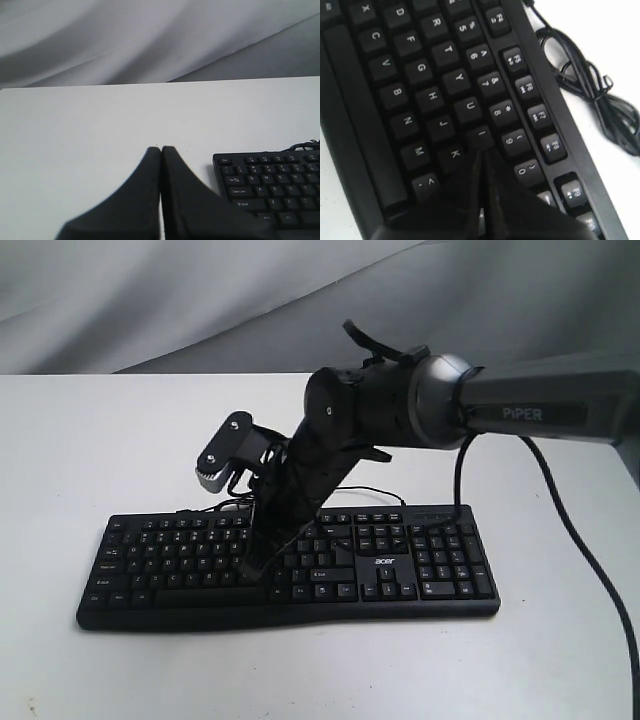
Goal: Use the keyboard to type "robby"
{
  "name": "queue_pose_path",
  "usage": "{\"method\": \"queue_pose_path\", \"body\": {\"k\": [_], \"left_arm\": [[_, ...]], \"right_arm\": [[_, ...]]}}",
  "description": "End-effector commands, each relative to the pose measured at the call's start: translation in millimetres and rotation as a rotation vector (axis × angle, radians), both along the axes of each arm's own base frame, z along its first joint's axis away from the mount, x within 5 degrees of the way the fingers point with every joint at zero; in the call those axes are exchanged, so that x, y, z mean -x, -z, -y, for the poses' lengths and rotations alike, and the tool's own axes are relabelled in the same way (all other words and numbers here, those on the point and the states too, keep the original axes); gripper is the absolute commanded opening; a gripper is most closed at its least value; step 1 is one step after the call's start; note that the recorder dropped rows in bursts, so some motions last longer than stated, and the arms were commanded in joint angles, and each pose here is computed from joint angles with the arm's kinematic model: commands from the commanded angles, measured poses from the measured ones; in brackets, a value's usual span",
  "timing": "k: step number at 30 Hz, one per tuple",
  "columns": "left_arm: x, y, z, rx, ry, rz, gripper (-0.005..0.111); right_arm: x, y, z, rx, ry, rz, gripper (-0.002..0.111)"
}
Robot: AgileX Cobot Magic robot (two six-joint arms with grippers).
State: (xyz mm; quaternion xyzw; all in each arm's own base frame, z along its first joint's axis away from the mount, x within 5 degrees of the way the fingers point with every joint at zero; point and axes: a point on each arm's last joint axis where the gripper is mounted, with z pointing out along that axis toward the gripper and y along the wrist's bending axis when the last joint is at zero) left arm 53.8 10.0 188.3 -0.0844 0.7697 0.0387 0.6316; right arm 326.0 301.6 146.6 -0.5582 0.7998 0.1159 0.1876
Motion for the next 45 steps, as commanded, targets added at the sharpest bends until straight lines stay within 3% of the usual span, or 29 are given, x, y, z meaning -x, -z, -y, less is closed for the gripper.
{"method": "queue_pose_path", "body": {"k": [1,45], "left_arm": [[0.0,0.9,0.1,0.011,-0.002,0.005,0.001],[0.0,0.9,0.1,0.011,-0.002,0.005,0.001]], "right_arm": [[0.3,7.8,7.8,-0.027,0.051,0.021,0.000],[-2.9,23.5,5.9,-0.027,0.039,0.040,0.000]]}}
